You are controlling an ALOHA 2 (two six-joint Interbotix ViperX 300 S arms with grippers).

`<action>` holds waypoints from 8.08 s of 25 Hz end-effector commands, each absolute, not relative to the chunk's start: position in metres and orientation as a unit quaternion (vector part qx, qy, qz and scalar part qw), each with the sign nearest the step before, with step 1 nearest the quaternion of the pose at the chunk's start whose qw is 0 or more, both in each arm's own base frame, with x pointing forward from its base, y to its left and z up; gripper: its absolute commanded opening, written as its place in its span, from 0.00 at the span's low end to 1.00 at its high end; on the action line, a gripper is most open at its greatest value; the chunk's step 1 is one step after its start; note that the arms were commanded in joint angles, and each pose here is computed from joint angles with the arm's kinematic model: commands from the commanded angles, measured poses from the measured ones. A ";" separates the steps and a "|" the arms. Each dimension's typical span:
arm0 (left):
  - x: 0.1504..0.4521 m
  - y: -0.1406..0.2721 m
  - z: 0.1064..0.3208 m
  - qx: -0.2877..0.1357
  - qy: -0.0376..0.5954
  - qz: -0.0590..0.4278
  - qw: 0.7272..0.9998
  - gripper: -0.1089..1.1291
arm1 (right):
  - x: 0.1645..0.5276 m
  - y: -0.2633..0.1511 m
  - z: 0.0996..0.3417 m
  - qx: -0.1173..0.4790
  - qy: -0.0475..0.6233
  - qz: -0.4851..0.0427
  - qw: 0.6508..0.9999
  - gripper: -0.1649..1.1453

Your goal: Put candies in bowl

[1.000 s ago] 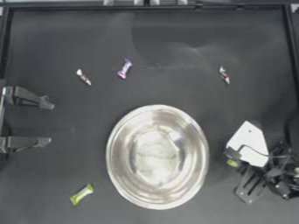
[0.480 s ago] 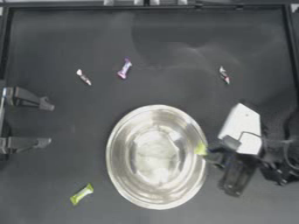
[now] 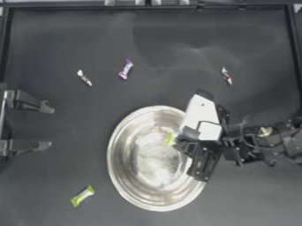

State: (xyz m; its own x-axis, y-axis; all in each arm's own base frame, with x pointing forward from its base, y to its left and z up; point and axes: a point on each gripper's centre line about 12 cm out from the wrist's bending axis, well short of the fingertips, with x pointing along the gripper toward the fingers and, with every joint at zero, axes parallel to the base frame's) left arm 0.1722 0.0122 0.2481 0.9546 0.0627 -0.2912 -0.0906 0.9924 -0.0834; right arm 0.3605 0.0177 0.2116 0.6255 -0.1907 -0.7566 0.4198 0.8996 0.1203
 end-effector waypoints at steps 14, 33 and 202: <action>0.179 0.012 0.258 -0.110 0.235 0.047 0.965 0.92 | 0.359 0.011 0.235 0.115 0.373 -0.161 0.906 0.90; 0.209 -0.002 0.261 -0.177 0.385 0.099 0.900 0.90 | 0.286 0.006 0.285 0.090 0.382 -0.222 0.893 0.90; 0.350 0.033 0.256 -0.037 0.326 0.159 0.931 0.91 | 0.234 -0.042 0.257 0.109 0.352 -0.260 0.893 0.90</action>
State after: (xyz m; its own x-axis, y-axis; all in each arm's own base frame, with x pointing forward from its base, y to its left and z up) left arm 0.3585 0.0293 0.2271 0.6917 0.2619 -0.6730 -0.3075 0.9500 0.0537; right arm 0.2356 -0.0369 0.2491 0.6038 -0.3697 -0.7062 0.5340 0.8453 0.0141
